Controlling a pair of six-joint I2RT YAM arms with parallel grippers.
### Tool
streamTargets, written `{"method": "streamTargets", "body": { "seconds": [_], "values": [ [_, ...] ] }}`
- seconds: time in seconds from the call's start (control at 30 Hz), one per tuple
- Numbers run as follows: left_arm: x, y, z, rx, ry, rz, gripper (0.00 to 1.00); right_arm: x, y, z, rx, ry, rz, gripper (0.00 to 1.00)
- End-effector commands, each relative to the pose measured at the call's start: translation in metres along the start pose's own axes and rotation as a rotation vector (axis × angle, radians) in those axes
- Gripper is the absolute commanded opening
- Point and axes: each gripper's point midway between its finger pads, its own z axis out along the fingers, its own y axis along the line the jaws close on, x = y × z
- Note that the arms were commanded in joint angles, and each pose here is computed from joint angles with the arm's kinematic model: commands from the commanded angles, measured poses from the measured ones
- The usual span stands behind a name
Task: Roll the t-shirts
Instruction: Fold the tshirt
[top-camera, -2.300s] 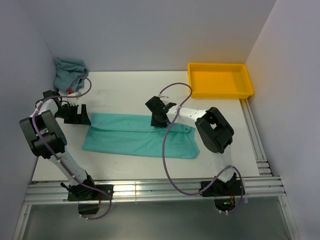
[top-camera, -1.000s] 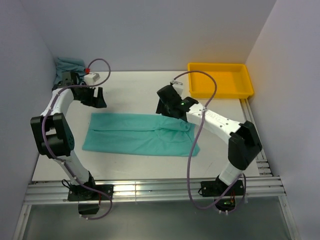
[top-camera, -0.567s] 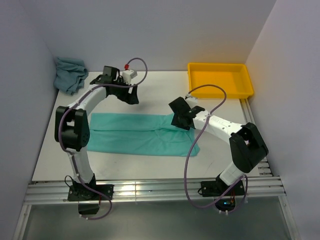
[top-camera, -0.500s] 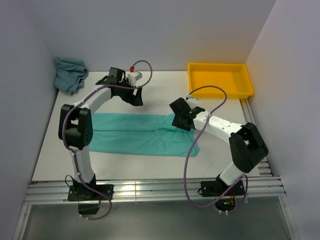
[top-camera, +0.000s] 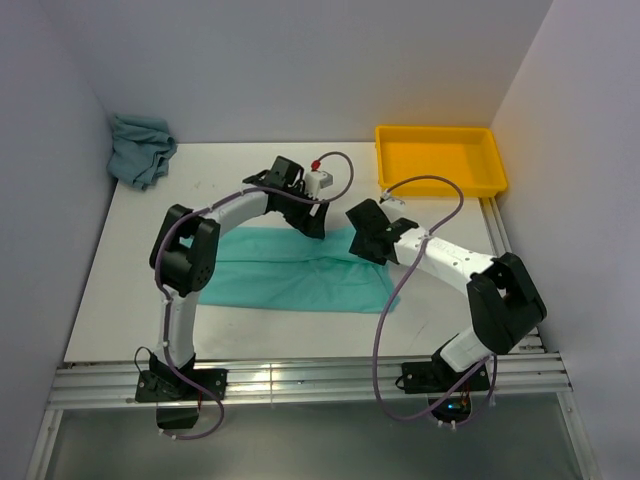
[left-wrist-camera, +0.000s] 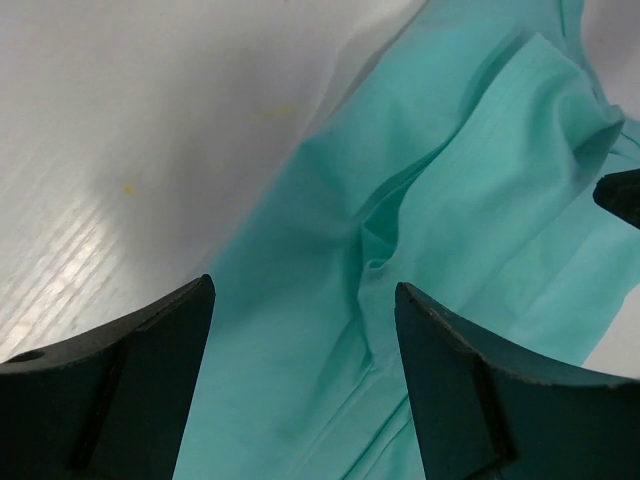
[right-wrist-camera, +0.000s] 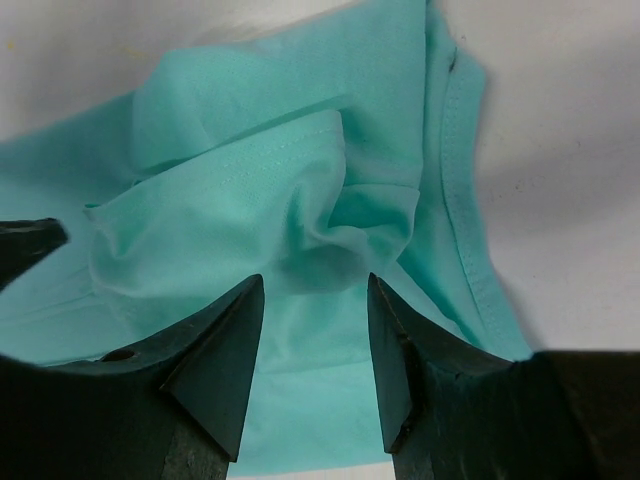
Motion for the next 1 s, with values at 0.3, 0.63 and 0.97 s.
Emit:
{"method": "streamTargets", "body": {
  "seconds": [0.3, 0.63, 0.97],
  "values": [
    [-0.018, -0.037, 0.028, 0.050, -0.025, 0.036, 0.73, -0.024, -0.009, -0.021, -0.032, -0.085, 0.062, 0.53],
    [-0.013, -0.056, 0.021, 0.087, -0.019, 0.035, 0.34, -0.029, -0.022, -0.022, -0.047, -0.096, 0.097, 0.52],
    [-0.009, -0.078, -0.002, 0.149, -0.044, 0.114, 0.20, -0.028, -0.023, -0.013, -0.048, -0.080, 0.095, 0.52]
  ]
}}
